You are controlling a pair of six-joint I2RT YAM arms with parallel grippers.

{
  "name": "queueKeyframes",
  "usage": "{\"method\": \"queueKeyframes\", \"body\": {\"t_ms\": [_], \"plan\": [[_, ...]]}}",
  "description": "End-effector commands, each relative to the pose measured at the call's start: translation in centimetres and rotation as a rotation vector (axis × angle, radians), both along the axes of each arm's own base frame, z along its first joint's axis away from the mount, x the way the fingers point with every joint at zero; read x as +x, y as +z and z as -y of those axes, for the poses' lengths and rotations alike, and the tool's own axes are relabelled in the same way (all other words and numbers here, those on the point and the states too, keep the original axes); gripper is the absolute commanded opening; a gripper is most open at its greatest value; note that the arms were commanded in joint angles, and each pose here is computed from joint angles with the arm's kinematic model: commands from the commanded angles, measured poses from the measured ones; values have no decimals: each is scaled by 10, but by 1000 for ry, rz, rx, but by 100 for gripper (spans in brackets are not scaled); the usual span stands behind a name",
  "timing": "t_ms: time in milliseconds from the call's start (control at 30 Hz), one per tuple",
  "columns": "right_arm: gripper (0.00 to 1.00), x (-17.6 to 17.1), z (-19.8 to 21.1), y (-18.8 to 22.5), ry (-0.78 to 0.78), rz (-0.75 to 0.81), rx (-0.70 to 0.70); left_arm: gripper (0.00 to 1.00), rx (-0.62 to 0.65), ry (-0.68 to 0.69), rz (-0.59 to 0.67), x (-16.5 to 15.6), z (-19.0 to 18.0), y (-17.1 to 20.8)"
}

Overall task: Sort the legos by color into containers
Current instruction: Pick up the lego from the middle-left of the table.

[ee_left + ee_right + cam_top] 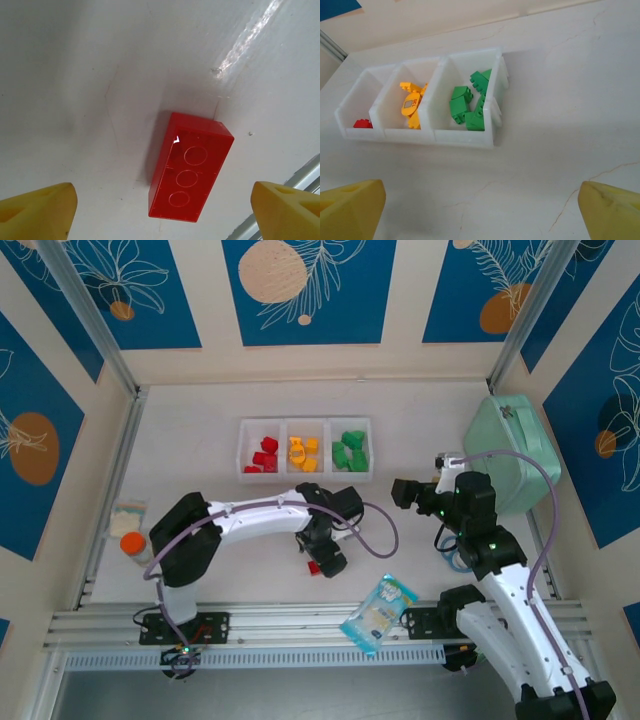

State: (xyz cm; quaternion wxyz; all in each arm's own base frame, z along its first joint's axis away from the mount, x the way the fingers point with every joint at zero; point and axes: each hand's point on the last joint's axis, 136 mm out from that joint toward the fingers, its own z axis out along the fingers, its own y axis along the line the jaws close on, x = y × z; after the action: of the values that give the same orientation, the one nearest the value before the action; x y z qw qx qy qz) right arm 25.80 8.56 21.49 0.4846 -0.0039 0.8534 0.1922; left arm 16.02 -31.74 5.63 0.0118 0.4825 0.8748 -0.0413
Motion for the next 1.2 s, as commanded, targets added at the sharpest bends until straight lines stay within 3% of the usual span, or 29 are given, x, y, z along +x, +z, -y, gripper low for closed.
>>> {"method": "queueKeyframes", "body": {"t_ms": [0,300,633,733,833,933,1167], "plan": [[99,2,-9,1,43,-3,32,85,26,-34,-22,-4,-2,-2],[99,8,-10,-5,47,-19,25,74,16,-27,-116,-25,-4,-24],[99,8,-6,-8,26,-31,21,67,65,4,-124,-23,-5,-44],[99,9,-7,-10,35,-35,31,49,100,28,-116,-20,-9,-51],[99,10,-7,-12,36,-45,33,41,117,57,-98,-17,-13,-53],[99,9,-6,-11,35,-47,33,24,124,131,-25,-3,-19,-46],[99,10,-6,-13,36,-49,34,19,-16,364,68,46,-45,-2]]}}
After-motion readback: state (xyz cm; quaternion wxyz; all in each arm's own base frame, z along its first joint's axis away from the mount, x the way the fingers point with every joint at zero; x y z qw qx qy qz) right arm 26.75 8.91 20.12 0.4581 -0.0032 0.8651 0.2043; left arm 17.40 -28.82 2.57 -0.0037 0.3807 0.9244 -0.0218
